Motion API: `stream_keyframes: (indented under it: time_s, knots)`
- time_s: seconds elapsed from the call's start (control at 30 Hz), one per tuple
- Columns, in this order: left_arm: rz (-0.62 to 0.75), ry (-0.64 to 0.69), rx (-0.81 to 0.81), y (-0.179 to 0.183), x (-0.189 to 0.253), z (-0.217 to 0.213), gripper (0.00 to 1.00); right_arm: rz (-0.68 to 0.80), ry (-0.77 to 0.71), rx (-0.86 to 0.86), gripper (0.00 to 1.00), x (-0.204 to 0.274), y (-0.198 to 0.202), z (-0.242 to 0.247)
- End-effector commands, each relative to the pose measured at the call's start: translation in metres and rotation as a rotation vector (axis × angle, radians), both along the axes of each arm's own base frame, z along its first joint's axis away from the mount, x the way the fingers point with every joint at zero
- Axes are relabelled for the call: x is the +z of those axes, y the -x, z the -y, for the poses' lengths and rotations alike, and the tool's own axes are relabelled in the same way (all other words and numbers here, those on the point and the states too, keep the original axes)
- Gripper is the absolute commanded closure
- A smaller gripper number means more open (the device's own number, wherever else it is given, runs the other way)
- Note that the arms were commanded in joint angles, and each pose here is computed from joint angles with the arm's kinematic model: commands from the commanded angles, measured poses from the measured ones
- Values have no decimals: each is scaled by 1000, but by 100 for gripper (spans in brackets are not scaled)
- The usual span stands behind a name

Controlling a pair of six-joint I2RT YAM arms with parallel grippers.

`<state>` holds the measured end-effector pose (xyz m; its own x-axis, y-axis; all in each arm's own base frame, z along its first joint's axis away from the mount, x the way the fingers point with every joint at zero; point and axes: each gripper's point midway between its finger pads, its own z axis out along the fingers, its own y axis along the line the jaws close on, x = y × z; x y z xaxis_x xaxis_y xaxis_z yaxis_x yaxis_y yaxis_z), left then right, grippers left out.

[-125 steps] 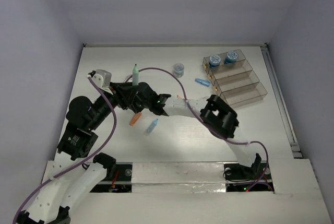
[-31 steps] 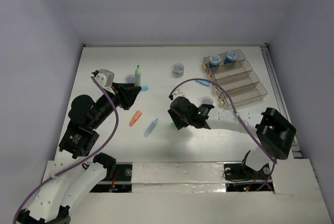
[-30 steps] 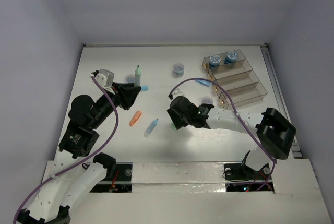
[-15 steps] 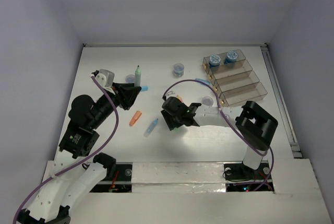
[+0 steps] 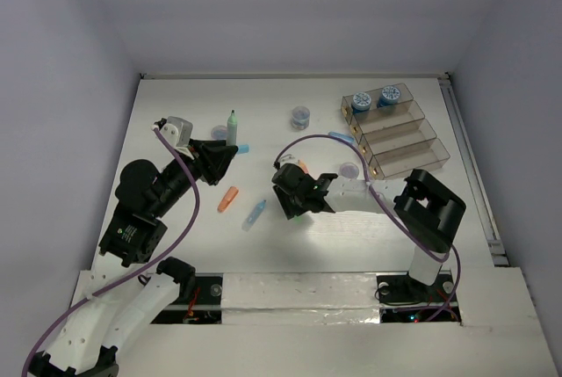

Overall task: Sort the stationery into containers
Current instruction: Close the pen cap on the pen.

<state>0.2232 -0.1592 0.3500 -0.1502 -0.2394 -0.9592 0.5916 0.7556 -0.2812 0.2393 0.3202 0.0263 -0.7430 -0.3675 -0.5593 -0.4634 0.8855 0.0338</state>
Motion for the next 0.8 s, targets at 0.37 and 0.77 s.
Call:
stream_keyframes:
  time_s: [0.37,0.77]
  knots:
    - [46,21,-10,-2,11,2,100,57,-60,-34,83,26,-9,-6]
    - [-91,145,-146,4,-22,30,100,329,-543,-60,89,190,-43,-7]
